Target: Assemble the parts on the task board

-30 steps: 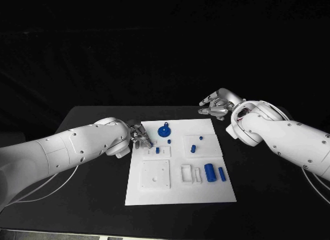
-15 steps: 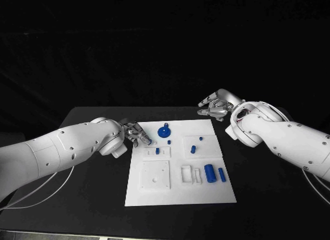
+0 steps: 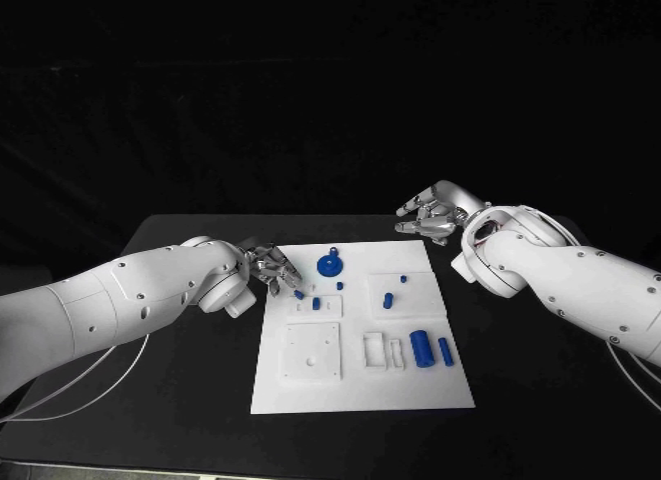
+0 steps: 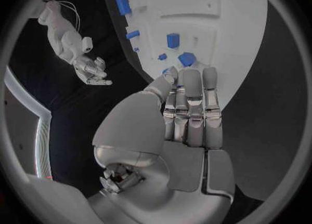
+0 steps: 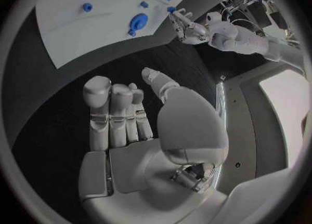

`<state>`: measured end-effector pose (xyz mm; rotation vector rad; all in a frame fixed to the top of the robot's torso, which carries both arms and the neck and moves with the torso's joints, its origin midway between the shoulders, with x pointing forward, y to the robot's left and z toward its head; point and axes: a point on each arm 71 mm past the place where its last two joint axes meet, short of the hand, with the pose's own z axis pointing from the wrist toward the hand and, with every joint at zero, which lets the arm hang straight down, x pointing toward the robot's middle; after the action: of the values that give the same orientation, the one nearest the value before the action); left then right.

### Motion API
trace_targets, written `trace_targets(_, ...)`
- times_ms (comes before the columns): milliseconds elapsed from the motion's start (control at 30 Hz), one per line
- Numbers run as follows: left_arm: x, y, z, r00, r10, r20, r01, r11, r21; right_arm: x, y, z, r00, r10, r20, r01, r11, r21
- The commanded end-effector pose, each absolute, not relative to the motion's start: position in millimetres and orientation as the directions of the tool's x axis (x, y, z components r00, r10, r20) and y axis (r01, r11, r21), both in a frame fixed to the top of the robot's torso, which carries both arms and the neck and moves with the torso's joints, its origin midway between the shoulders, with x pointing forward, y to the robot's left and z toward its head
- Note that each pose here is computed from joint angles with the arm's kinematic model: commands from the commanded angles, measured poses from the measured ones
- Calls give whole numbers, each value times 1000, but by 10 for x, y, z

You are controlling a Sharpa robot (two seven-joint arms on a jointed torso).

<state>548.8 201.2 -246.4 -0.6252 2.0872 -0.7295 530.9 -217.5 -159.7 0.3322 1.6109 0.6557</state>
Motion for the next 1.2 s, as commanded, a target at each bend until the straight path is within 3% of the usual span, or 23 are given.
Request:
trace_targets(33,5480,2015,-2425,-522,-720,-458,-185,619,-763,5286,-2129,-1594,-172,567,-805,-182,785,592)
trace_targets(333,5455,2114,-2260,-467,-827,-313,-223,453,-863,5186,-2009,-1592,-197,578,-792,-217,762,610)
trace_targets(633,5457,2182,-2201,-445,-808,-386,-186,505,-843,5148,-1952,-1594,-210,574,-792,-231,758,610)
trace_targets(867,5453,2226,-2115,-432,-630,-645,57,695,-717,5128,-1938,-1591,-210,565,-798,-241,761,602)
trace_targets(1033,5412,2211,-2085,-399,-425,-812,247,803,-542,5116,-1940,-1596,-211,560,-801,-244,763,598)
trace_targets(1200,5376,2182,-2105,-376,-291,-880,323,849,-419,5109,-1949,-1610,-212,557,-803,-243,766,596)
